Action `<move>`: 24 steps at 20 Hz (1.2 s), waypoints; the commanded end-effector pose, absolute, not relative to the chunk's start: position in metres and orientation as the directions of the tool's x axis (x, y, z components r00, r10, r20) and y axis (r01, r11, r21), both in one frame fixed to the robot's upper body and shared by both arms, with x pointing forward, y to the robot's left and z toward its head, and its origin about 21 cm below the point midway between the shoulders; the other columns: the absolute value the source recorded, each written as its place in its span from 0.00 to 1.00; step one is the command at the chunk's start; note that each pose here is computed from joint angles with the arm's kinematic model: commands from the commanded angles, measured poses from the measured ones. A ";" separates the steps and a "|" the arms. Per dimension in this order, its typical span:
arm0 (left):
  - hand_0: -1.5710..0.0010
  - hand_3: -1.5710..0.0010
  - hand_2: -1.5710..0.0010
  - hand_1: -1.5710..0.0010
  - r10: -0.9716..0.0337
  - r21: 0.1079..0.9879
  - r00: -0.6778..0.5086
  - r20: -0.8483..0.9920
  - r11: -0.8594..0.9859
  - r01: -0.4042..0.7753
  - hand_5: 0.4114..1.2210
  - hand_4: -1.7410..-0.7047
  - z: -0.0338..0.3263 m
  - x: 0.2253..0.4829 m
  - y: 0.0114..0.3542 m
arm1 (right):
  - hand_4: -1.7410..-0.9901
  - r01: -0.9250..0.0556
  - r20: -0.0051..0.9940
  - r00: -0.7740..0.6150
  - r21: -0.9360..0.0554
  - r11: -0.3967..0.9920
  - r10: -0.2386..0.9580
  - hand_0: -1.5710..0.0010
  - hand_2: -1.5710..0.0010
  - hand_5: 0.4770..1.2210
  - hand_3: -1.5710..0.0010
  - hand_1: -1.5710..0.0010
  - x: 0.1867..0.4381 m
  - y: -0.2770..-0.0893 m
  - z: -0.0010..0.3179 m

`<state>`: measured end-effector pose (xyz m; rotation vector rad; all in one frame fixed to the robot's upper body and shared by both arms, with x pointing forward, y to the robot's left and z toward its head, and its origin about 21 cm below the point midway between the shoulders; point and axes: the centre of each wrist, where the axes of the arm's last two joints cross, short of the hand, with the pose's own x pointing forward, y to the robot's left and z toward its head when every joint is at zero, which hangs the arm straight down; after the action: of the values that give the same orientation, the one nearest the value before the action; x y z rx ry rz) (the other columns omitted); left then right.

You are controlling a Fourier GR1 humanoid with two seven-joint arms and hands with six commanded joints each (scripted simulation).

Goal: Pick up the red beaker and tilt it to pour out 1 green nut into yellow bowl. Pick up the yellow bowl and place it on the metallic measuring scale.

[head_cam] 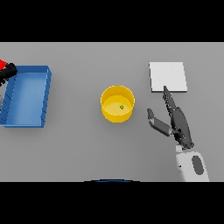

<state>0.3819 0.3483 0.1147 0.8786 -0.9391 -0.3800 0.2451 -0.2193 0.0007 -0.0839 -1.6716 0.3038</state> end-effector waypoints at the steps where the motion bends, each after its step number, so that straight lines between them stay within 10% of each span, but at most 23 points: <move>1: 0.00 0.46 0.10 0.03 -0.626 0.767 0.538 0.565 0.639 -0.063 0.45 0.59 0.117 0.380 0.344 | 0.55 -0.116 0.964 -0.133 -0.245 0.963 0.229 1.00 1.00 0.34 1.00 1.00 0.248 -0.221 0.006; 5: 0.50 0.76 0.62 0.58 -0.628 0.714 0.484 0.609 0.700 0.011 0.36 0.83 0.131 0.374 0.345 | 0.56 -0.107 0.961 -0.137 -0.256 0.961 0.240 1.00 1.00 0.33 1.00 1.00 0.247 -0.225 0.006; 9: 0.80 0.90 0.84 0.83 -0.671 0.744 0.493 0.554 0.664 0.068 0.31 0.91 0.131 0.376 0.343 | 0.57 -0.114 0.963 -0.127 -0.252 0.961 0.238 1.00 1.00 0.33 1.00 1.00 0.246 -0.226 0.003; 19: 0.98 0.99 0.98 0.98 -0.694 0.769 0.470 0.545 0.638 0.050 0.32 0.98 0.122 0.370 0.337 | 0.64 -0.092 0.924 -0.108 -0.377 0.922 0.367 1.00 1.00 0.27 1.00 1.00 0.256 -0.218 0.015; 24: 0.99 1.00 0.99 0.99 -0.685 0.754 0.446 0.576 0.656 0.036 0.36 0.98 0.122 0.372 0.334 | 0.72 -0.285 0.851 -0.281 -0.516 0.808 0.444 0.99 1.00 0.28 1.00 1.00 0.279 -0.215 0.043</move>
<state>0.3722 0.3339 0.1224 0.7420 -1.0220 -0.5023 0.2796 -0.2147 0.0435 -0.1257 -1.7179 0.7087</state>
